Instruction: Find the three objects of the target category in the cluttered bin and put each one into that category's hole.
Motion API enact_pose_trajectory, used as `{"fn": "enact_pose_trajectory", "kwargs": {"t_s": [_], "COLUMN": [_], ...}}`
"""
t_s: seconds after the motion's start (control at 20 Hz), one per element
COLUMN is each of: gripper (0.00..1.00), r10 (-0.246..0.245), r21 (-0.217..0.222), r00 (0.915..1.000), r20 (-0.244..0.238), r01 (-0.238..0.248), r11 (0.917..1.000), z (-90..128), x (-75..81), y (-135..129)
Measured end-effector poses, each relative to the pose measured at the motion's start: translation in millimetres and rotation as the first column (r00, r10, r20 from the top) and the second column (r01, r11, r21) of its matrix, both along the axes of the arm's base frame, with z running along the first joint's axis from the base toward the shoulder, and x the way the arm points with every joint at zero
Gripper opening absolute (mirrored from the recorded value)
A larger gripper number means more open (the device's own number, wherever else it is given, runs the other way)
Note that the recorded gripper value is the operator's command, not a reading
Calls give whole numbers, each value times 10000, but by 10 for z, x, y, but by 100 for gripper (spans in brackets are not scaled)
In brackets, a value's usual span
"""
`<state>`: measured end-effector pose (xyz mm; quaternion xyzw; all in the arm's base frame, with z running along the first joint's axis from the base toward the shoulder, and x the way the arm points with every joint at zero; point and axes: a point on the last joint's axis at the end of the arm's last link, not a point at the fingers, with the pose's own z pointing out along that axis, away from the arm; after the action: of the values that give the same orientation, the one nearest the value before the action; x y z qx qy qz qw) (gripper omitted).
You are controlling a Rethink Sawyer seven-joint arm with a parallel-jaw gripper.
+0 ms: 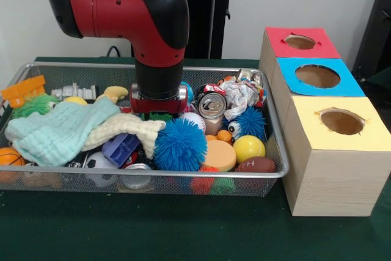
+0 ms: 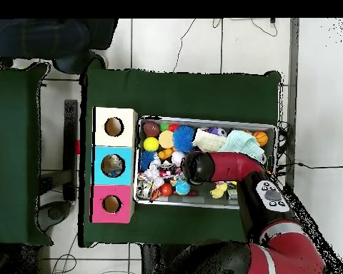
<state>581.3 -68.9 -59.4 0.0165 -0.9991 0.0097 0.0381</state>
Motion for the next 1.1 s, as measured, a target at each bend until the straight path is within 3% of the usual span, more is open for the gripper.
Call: {"fn": "enact_pose_trajectory", "kwargs": {"t_s": [0.7,1.1], "gripper": [0,0], "r10": [41,-153], "r21": [-42,24], "r00": [10000,9999], "r20": [-8,25], "r01": [-41,153], "r11": [10000,9999], "z": [25,240], "x": [-10,14], "y": [13,48]}}
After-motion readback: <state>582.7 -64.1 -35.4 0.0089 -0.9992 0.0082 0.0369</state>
